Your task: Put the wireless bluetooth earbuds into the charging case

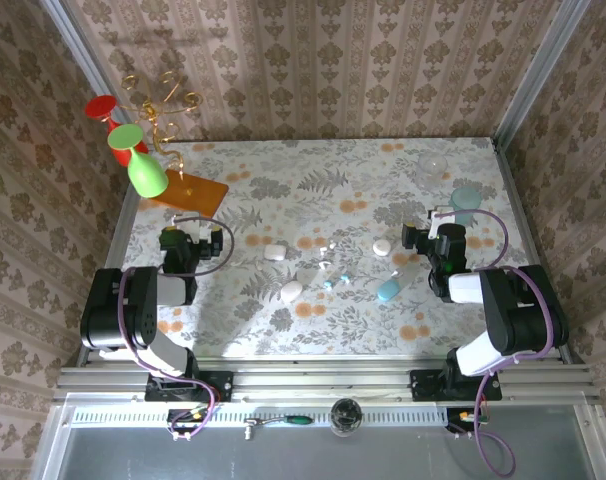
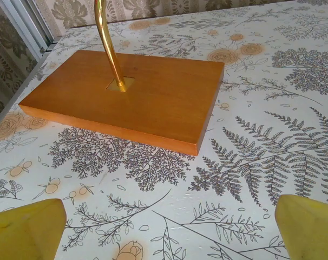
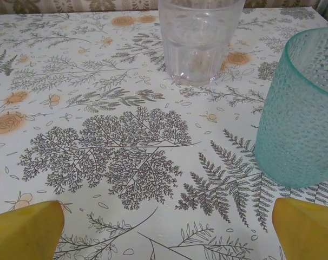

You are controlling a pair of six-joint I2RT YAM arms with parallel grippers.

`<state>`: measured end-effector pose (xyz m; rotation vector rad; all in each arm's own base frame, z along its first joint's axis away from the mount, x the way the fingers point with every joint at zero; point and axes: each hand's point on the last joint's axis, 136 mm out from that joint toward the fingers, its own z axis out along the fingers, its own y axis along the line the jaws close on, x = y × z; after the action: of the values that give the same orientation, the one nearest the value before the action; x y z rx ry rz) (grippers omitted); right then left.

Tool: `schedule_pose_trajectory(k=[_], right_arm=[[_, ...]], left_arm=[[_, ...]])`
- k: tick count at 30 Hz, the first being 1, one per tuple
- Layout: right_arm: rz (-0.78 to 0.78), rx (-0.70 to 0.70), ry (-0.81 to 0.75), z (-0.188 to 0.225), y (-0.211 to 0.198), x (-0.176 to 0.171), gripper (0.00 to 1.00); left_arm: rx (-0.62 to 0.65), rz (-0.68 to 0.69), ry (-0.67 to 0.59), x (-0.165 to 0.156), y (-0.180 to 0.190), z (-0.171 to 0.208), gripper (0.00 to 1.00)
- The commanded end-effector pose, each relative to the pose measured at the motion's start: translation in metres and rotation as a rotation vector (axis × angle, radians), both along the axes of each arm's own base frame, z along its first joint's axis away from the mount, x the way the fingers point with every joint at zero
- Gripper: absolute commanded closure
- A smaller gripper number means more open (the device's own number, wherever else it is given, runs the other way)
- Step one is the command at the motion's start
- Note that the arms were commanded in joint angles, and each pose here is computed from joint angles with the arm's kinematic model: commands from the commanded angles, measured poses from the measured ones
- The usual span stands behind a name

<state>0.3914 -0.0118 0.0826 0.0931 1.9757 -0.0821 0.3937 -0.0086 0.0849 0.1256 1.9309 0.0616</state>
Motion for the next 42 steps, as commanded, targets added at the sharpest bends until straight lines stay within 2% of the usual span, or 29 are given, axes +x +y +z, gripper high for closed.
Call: schedule_pose_trajectory(k=[1,27,33,38,42], right_arm=[[-0.003,0.012,-0.058,0.015,0.0,0.008,0.0],[-0.003,0.012,-0.06,0.016,0.0,0.007,0.0],[-0.002,0.012,-0.043,0.031,0.001,0.005,0.0],[0.017,0.004,-0.051,0.06,0.006,-0.008,0.0],[0.033,0.051,-0.053,0.08,0.016,-0.028,0.0]], left_arm=[[-0.002,0.007,-0.027,0.007,0.003,0.011,0.0],[-0.003,0.008,-0.031,0.007,0.003,0.012,0.0],[0.026,0.005,-0.063,0.002,0.0,0.024,0.0],[0.101,-0.066,-0.069,-0.005,-0.023,0.046,0.0],[0.26,-0.249,-0.041,-0.012,-0.066,0.057,0.0]])
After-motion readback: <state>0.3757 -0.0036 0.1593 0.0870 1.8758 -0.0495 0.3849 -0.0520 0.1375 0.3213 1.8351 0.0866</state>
